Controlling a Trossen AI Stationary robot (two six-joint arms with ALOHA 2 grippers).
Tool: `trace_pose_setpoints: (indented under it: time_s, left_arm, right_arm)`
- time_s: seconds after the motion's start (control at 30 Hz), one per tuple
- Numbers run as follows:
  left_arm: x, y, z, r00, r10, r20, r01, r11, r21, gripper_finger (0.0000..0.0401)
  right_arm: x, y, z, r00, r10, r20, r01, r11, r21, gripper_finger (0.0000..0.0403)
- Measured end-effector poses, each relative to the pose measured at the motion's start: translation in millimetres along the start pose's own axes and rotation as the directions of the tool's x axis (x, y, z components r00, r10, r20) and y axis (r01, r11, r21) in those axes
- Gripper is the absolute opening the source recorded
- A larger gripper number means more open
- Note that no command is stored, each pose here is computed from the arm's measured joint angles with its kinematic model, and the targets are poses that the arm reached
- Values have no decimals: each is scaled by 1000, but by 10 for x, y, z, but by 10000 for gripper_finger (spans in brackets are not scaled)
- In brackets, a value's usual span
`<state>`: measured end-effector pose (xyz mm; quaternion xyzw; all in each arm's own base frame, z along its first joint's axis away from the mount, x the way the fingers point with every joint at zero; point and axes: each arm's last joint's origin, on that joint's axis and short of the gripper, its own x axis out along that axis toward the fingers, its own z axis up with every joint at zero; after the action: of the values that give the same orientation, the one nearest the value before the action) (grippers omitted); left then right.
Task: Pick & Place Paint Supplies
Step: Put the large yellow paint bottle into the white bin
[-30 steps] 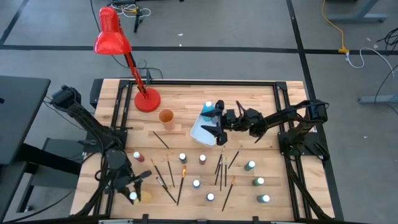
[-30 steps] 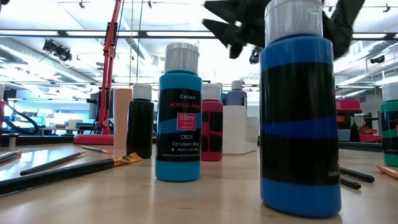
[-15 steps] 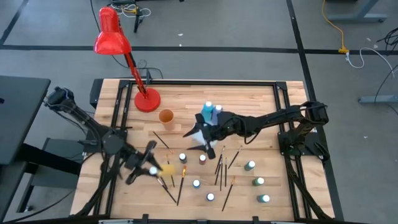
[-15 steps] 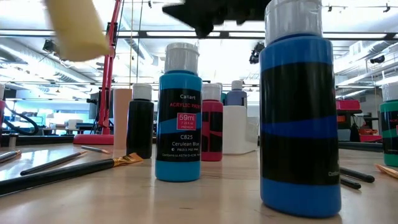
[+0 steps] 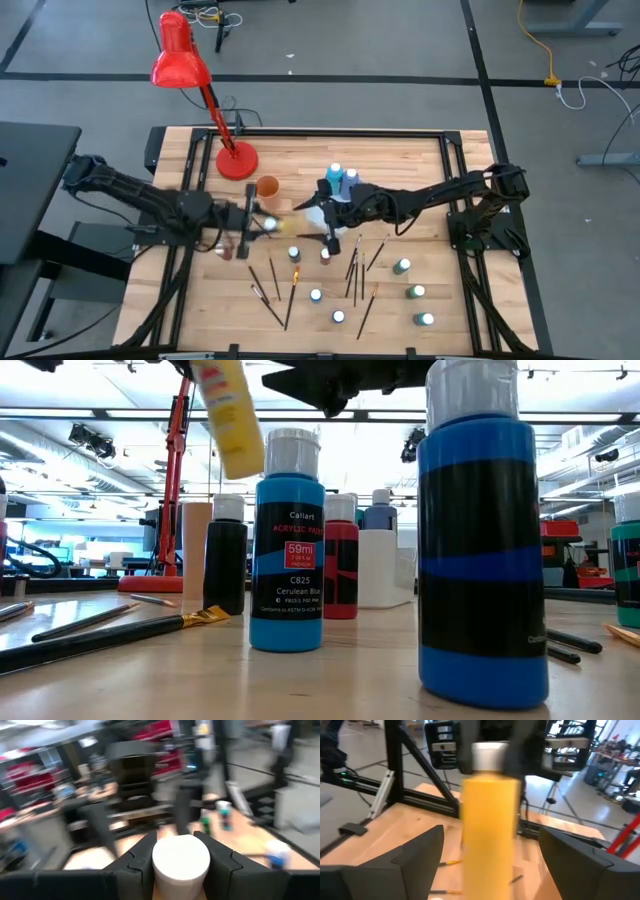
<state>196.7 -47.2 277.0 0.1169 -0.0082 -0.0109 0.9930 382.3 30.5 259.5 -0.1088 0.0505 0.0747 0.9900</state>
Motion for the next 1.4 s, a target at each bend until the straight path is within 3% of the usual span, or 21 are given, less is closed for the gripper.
trace_pose_setpoints:
  time_s: [0.3,0.43,0.57,0.67,0.8,1.0,1.17,1.4]
  left_arm:
    - [156,247,-121,991,134,-28,-136,985,-102,122]
    - [255,291,-174,981,195,-17,-196,976,-95,122]
    - [283,314,-197,972,234,-22,-235,968,-85,125]
    - [285,342,-194,976,219,-8,-218,970,-103,122]
    - [289,343,-185,985,170,8,-167,978,-125,122]
    - [290,348,-165,984,174,24,-170,979,-116,122]
    - [419,355,-155,984,177,20,-174,979,-102,122]
    - [664,355,-148,986,169,-15,-169,985,-41,122]
  right_arm:
    - [-6,-101,20,999,-39,38,37,998,45,330]
    - [-22,-177,1,989,-150,14,146,977,154,330]
    - [-25,-225,-34,980,-199,-28,201,972,125,330]
    - [-23,-245,-26,985,-170,-7,170,976,137,330]
    - [-20,-254,-29,978,-210,-12,210,971,112,330]
    - [-24,-278,-22,973,-231,-4,230,967,112,330]
    - [-29,-343,13,986,-154,71,141,977,159,330]
    - [-15,-336,-87,990,-140,-14,140,977,161,329]
